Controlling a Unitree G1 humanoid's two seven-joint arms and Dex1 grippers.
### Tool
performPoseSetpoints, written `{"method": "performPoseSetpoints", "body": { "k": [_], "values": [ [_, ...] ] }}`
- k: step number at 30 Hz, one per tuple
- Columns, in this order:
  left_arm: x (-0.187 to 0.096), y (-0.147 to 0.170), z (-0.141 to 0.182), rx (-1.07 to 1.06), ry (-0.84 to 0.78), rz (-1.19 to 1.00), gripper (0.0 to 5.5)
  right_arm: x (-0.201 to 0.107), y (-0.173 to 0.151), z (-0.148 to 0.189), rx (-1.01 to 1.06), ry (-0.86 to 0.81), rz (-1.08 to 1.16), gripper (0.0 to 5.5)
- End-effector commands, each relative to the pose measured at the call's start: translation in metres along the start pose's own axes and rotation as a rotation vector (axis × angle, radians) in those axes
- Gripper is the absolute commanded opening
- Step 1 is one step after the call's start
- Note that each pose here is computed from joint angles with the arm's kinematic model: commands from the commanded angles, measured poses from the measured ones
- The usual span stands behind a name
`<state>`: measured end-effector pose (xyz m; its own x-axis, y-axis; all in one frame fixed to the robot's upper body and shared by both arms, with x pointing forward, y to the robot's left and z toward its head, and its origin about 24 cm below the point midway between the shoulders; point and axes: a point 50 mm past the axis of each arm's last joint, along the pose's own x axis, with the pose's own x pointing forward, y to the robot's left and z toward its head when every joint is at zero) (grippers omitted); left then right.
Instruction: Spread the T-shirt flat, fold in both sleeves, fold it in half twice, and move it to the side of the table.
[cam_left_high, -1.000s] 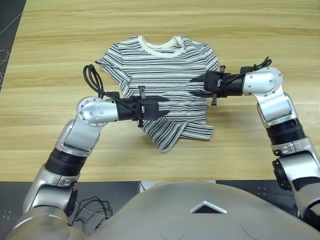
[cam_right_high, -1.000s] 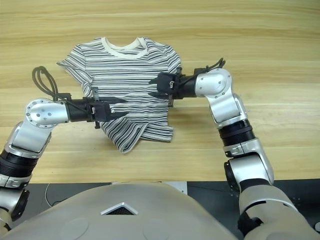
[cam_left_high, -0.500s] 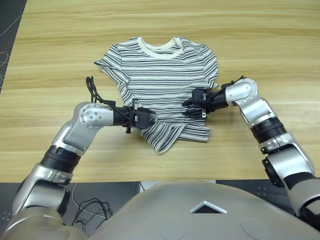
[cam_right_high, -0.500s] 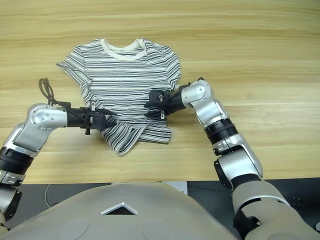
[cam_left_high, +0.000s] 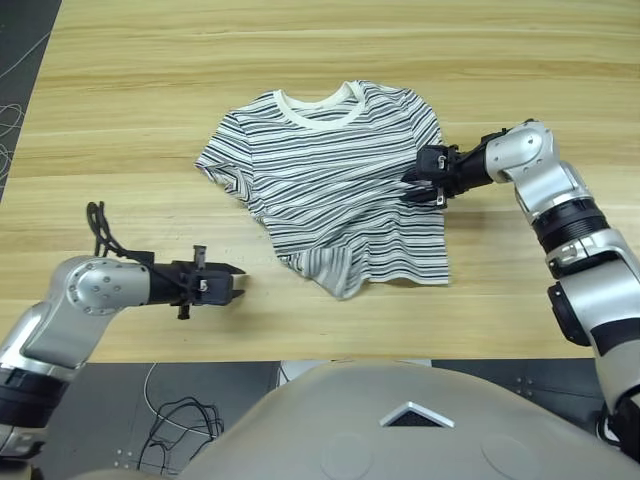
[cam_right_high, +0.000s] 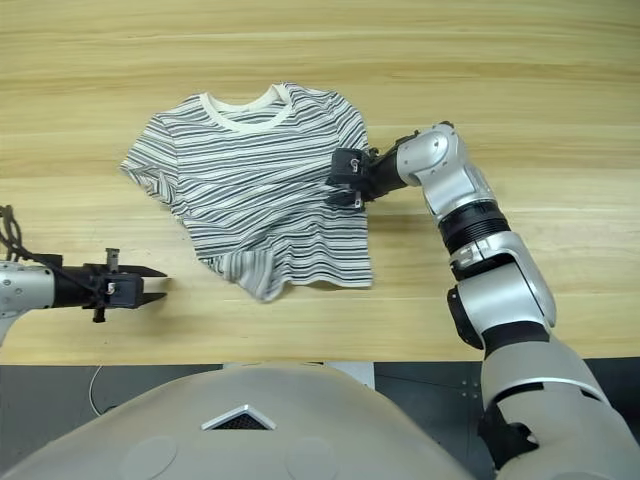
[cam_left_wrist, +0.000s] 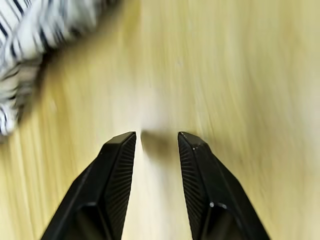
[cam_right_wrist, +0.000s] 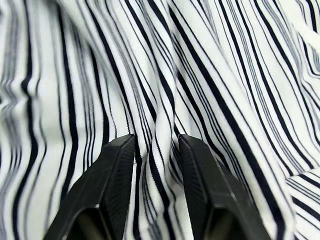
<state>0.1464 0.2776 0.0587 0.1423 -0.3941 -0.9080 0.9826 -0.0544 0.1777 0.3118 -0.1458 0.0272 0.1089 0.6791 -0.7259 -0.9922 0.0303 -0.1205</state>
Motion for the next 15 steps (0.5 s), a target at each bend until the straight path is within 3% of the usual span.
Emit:
{"method": "performPoseSetpoints", "body": {
  "k": [1,9,11,15],
  "values": [
    [-0.013,-0.007,-0.017,-0.005,0.129,-0.047,1.57,0.009,0.026,-0.034,0.066,0.142,0.089,1.6],
    [-0.013,0.058,0.081,0.235,-0.237,0.202,1.57,0.012,0.036,-0.019,0.021,0.054,0.123,1.6],
    [-0.004,0.074,0.104,0.282,-0.327,0.259,1.57,0.012,0.037,-0.019,0.019,0.055,0.119,1.6],
    [0.03,0.086,0.12,0.307,-0.367,0.217,1.57,0.014,0.038,-0.02,0.014,0.059,0.12,1.6]
  ]
}}
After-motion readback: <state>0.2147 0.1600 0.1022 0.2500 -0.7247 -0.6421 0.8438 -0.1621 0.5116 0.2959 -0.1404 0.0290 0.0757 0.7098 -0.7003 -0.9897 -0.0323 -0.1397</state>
